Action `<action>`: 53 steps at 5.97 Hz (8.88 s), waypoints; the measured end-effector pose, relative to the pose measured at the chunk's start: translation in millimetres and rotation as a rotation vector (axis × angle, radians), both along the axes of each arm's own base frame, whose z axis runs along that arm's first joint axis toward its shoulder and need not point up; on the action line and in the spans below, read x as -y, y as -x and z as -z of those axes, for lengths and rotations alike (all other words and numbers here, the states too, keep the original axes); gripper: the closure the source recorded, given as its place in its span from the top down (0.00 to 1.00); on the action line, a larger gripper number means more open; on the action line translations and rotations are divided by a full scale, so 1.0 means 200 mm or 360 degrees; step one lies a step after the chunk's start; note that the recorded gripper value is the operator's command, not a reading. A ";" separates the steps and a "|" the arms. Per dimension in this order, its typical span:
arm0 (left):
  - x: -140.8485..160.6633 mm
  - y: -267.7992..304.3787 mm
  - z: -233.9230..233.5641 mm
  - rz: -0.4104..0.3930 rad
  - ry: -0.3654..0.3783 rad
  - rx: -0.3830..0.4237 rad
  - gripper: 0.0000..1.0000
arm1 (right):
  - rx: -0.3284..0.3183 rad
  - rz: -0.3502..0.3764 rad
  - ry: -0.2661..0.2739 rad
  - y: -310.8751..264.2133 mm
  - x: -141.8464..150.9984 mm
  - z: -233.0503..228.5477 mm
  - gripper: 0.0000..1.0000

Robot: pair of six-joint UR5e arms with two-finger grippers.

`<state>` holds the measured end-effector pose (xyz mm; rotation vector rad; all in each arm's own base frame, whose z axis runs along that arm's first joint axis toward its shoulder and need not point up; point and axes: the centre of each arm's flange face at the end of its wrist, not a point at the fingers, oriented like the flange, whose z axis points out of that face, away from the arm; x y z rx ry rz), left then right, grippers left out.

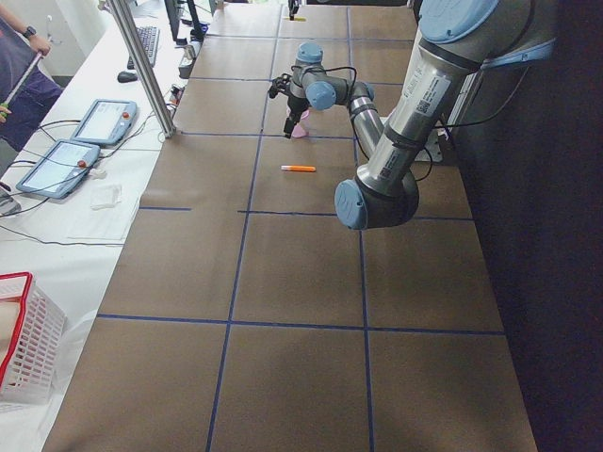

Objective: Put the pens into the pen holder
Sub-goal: 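Carry the yellow marker with the right gripper over the cup, then drop the yellow marker into the cup by opening the right gripper, then grasp the orange marker with the left gripper while the right gripper withdraws, then lift the orange marker with the left gripper and move it over the cup, then lower the orange marker into the cup and open the left gripper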

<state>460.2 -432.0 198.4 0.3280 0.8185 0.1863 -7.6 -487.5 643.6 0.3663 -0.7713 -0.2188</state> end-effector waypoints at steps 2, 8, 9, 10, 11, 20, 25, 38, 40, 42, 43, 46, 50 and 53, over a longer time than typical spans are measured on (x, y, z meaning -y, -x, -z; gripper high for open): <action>0.00 0.00 -0.09 -0.0032 0.0019 0.0042 1.00 | 0.0201 -0.0254 -0.0050 0.05 0.03 0.62 0.00; 0.13 0.18 -0.17 -0.0248 0.0090 0.0083 1.00 | 0.0600 -0.0844 -0.0018 1.38 -0.18 1.79 0.00; 0.13 0.18 -0.17 -0.0202 0.0144 0.0064 1.00 | 0.0583 -0.0918 0.0002 1.65 -0.26 1.95 0.00; 0.14 0.18 -0.17 -0.0138 0.0210 0.0042 1.00 | 0.0553 -0.0992 0.0005 1.92 -0.37 2.08 0.00; 0.13 0.18 -0.16 -0.0110 0.0238 0.0031 1.00 | 0.0543 -0.1059 -0.0007 2.14 -0.49 2.14 0.00; 0.13 0.18 -0.15 -0.0092 0.0255 0.0020 1.00 | 0.0495 -0.1194 -0.0123 2.71 -0.68 2.24 1.00; 0.12 -0.15 -0.30 0.0109 0.0361 -0.0048 0.87 | 0.0126 -0.0520 0.0458 2.14 -0.21 2.19 1.00; 0.13 -0.19 -0.17 0.0362 0.0255 -0.0141 0.00 | 0.0050 -0.0207 0.0545 1.80 -0.03 1.90 1.00; 0.01 -0.13 0.20 0.0600 -0.0073 -0.0360 0.00 | 0.0047 -0.0206 0.0542 1.80 -0.04 1.89 1.00; -0.20 -0.28 0.43 0.0786 -0.0318 -0.0565 0.00 | 0.0036 -0.0214 0.0546 1.80 -0.03 1.87 1.00; -0.24 -0.35 0.48 0.0863 -0.0376 -0.0588 0.00 | 0.0032 -0.0216 0.0549 1.79 -0.03 1.86 1.00; -0.22 -0.55 0.45 0.0993 -0.0461 -0.0536 0.00 | 0.0031 -0.0217 0.0549 1.79 -0.04 1.86 1.00; -0.34 -0.74 0.27 0.0980 -0.0492 -0.0543 1.00 | 0.0031 -0.0219 0.0549 1.79 -0.03 1.86 1.00; -0.39 -0.59 0.42 0.0886 -0.0440 -0.0697 1.00 | 0.0031 -0.0221 0.0551 1.79 -0.03 1.86 1.00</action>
